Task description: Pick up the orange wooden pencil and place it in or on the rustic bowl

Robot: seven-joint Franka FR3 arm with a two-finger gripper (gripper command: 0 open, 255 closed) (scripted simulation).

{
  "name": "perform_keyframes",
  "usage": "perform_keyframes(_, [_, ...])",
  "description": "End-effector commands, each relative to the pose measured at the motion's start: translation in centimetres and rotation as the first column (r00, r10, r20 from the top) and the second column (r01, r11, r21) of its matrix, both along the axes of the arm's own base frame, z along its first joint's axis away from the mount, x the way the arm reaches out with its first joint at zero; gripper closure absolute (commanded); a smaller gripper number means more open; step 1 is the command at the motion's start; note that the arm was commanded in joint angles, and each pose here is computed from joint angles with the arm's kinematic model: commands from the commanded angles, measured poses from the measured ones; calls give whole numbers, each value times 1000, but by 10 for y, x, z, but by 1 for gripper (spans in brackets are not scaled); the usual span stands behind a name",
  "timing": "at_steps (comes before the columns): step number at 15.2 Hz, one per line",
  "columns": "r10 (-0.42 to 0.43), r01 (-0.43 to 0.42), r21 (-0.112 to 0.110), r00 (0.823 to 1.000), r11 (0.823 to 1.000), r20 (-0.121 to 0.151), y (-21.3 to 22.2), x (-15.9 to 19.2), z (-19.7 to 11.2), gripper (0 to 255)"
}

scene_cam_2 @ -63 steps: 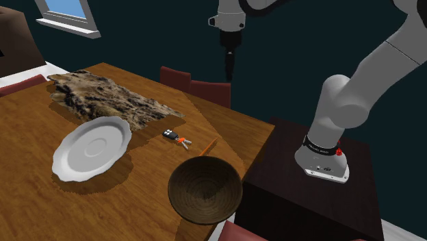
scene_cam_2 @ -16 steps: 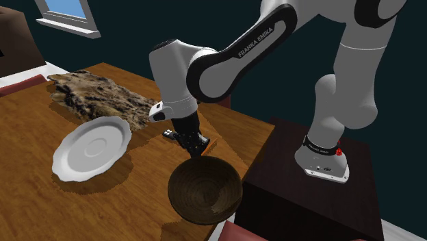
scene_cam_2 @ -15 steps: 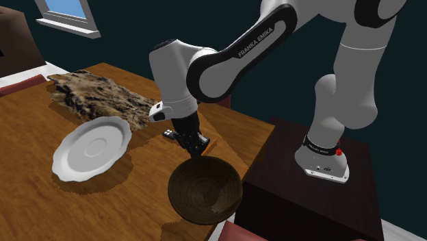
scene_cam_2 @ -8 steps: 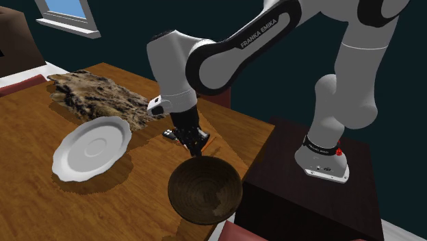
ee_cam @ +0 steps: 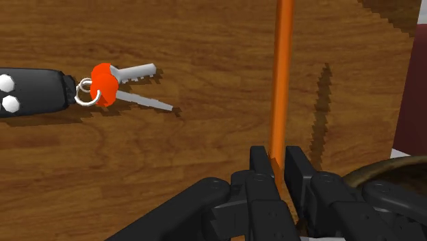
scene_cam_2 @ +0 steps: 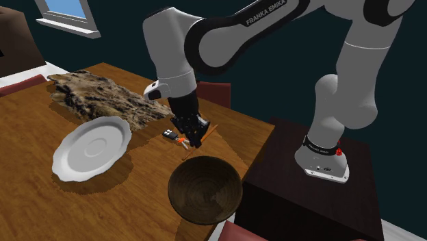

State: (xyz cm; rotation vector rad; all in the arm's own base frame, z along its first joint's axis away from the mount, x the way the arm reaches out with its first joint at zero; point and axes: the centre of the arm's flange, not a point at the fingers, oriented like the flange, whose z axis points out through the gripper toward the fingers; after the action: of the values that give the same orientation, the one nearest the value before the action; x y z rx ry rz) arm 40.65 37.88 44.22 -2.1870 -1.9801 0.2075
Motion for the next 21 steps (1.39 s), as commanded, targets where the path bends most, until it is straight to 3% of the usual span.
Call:
perform_keyframes(1, [0,0,0,1000,1000,0,1,0,10,255])
perform_keyframes(16, [0,0,0,1000,1000,0,1,0,87,255])
perform_keyframes(21, [0,0,0,1000,1000,0,55,-37,95,255])
